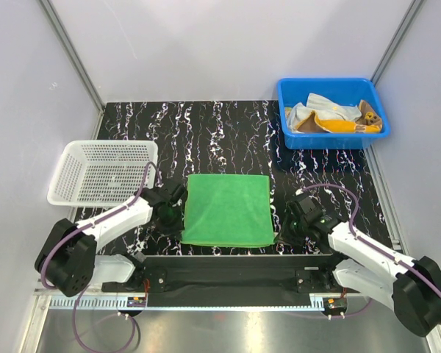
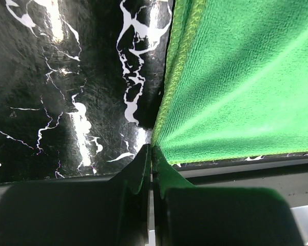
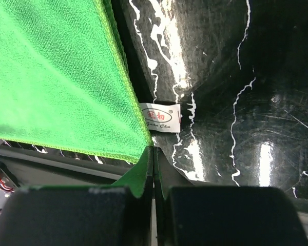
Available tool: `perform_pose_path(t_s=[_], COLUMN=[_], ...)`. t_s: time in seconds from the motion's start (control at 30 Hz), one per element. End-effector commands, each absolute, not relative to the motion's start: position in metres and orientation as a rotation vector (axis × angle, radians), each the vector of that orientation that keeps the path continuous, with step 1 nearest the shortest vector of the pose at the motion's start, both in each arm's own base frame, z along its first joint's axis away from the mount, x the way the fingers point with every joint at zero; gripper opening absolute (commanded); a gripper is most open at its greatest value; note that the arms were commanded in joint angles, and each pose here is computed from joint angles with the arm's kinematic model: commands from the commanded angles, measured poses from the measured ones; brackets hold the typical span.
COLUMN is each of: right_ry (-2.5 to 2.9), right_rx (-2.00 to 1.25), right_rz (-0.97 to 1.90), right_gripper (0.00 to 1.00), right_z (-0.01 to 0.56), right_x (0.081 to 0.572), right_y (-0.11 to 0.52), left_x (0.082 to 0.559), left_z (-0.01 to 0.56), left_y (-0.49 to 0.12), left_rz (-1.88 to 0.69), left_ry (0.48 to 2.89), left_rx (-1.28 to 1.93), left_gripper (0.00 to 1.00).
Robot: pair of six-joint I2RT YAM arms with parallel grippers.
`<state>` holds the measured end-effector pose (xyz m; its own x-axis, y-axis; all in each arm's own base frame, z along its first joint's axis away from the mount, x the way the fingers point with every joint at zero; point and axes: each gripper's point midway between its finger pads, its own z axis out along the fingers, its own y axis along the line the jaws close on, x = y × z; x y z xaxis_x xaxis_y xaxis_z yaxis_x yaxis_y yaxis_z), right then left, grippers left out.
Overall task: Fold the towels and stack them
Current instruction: Fold the towel
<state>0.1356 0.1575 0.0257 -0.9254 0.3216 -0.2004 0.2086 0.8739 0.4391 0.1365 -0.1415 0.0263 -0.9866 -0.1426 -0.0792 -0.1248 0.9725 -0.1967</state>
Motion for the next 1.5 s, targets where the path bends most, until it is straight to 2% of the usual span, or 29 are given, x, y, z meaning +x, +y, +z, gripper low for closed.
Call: perform_pose_path(t_s=[0.0,0.17,0.33,0.47,0.57,0.8,0.9,0.93,0.97,1.0,1.03,1.1,1.13,1.2,1.3,1.33,1.47], right_ry=[2.717,2.721,2.701,2.714,2.738,2.776,2.777,2.777,2.776,2.772,2.766,2.741,2.727,2.668,2.58,2.555,2.453], right_rx=[0.408,0.422,0.418,0.516,0.552,0.637,0.635,0.632,0.627,0.618,0.611,0.58,0.561,0.486,0.324,0.277,-0.025], right_rz=[0.666,0.642,0.695,0.813,0.788,0.733,0.735,0.738,0.739,0.737,0.743,0.742,0.741,0.73,0.669,0.646,0.592], right_gripper=[0.0,0.0,0.0,0.0,0.0,0.0,0.06,0.14,0.18,0.23,0.29,0.34,0.36,0.43,0.49,0.5,0.54], right_z=[0.034,0.037,0.067,0.052,0.042,0.02,0.019,0.02,0.021,0.024,0.027,0.039,0.045,0.064,0.094,0.102,0.138], right_x=[0.146,0.145,0.146,0.13,0.124,0.112,0.111,0.111,0.111,0.111,0.112,0.116,0.119,0.133,0.162,0.171,0.222], right_y=[0.167,0.163,0.169,0.175,0.171,0.161,0.161,0.161,0.161,0.16,0.161,0.16,0.16,0.161,0.163,0.164,0.185], left_x=[0.154,0.155,0.165,0.149,0.147,0.137,0.132,0.133,0.134,0.133,0.134,0.134,0.143,0.158,0.205,0.219,0.285], left_z=[0.032,0.038,0.08,0.059,0.051,0.036,0.029,0.029,0.03,0.03,0.032,0.038,0.05,0.068,0.11,0.119,0.137], left_y=[-0.138,-0.14,-0.13,-0.129,-0.136,-0.131,-0.131,-0.13,-0.128,-0.125,-0.126,-0.122,-0.128,-0.131,-0.162,-0.165,-0.173], left_rz=[-0.226,-0.234,-0.173,-0.186,-0.235,-0.034,0.01,0.026,0.051,0.073,0.069,0.105,0.076,0.071,-0.076,-0.082,-0.063], left_ry=[2.956,2.947,2.86,2.919,2.92,2.997,3.036,3.032,3.029,3.031,3.028,3.025,2.995,2.942,2.823,2.782,2.704], left_rx=[-0.231,-0.233,-0.237,-0.252,-0.264,-0.177,-0.151,-0.155,-0.16,-0.16,-0.16,-0.159,-0.145,-0.107,0.084,0.238,0.43], left_gripper=[0.0,0.0,0.0,0.0,0.0,0.0,0.0,0.0,0.02,0.18,0.28,0.38,0.46,0.52,0.61,0.64,0.67])
